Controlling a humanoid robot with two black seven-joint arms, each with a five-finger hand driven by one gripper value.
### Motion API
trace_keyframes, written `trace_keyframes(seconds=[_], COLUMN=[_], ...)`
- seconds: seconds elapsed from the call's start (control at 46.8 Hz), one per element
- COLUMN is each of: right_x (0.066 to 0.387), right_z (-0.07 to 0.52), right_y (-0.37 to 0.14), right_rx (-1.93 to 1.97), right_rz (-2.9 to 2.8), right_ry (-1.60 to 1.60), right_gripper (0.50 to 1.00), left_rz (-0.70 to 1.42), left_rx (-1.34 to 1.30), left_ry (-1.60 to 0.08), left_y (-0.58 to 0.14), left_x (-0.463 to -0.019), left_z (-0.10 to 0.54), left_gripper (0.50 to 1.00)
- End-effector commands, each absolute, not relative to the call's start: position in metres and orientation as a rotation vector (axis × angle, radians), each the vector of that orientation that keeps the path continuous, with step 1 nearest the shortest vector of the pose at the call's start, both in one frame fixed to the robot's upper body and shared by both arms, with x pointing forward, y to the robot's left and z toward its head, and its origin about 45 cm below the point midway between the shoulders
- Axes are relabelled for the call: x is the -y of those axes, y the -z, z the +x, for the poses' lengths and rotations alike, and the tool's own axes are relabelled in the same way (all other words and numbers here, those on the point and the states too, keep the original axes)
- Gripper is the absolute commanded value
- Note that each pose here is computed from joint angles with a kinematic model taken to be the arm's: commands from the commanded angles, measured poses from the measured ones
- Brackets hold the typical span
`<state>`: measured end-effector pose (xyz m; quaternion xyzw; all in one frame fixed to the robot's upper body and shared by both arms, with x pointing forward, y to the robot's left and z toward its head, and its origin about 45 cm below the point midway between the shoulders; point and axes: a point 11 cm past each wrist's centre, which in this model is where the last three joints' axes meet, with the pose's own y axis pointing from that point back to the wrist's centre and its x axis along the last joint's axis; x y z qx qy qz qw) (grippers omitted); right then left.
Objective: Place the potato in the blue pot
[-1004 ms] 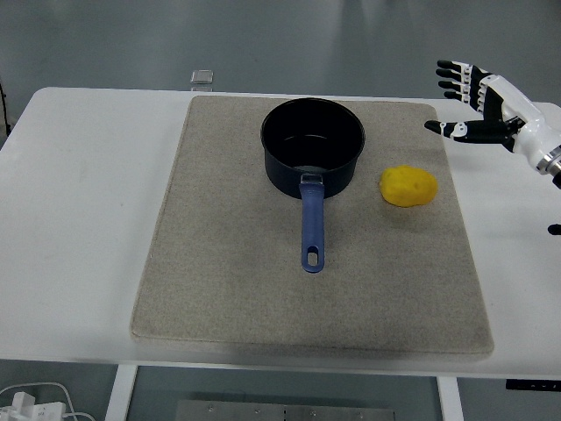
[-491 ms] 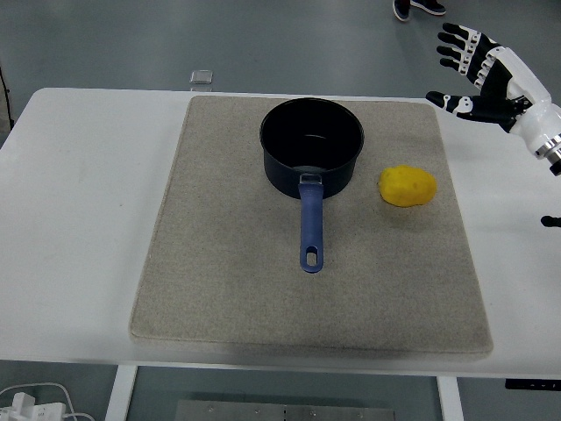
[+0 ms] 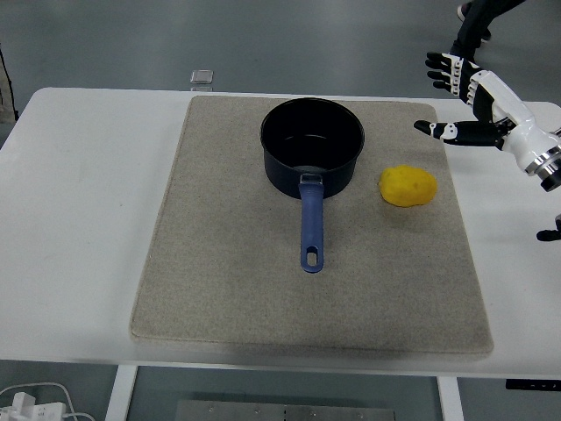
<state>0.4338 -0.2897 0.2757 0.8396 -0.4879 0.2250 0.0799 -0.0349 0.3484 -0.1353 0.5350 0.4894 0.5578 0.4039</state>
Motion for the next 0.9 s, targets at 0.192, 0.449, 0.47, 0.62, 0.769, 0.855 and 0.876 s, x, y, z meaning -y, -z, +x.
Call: trace_keyframes(seconds=[0.192,0.449,0.47,0.62,0.769,0.855,0.876], right_x=[0.296,0.293,0.292,0.286,0.279,0.275,0.275], right_z=[0.420,0.414,0.413,0.410,0.409,0.409,0.409], right_y=[-0.265,-0.255,-0.253,-0.243,-0.240,-0.235,-0.233], right_rx=[1.233,1.163,1.153,1.114,1.103,1.094,1.092], right_rz=[2.403,2.385,2.381,2.377,2.390,2.389,2.386], right_ry=[-0.789,-0.812,-0.814,-0.816,-0.816,-0.813,-0.813], right_gripper=[0.930,0.930,0.930,0.930,0.930,0.930,0.930], left_rz=[1.351,1.351,1.351,1.351,1.351,1.352,1.351], left_rx=[-1.236,-1.236,-1.236,-1.236,-1.236,-1.235,-1.236], left_ry=[-1.408,-1.408,-1.408,-1.408,-1.408,-1.409,-1.408], left_y=[0.135,0.135,0.135,0.135,0.135,0.135,0.135], left_x=[-0.348,-0.348,-0.348,-0.348,-0.348,-0.348,-0.348], left_z=[-0.035,-0.035,-0.035,-0.035,-0.035,-0.035,-0.035], left_gripper=[0.999,0.999,0.999,0.999,0.999,0.999,0.999])
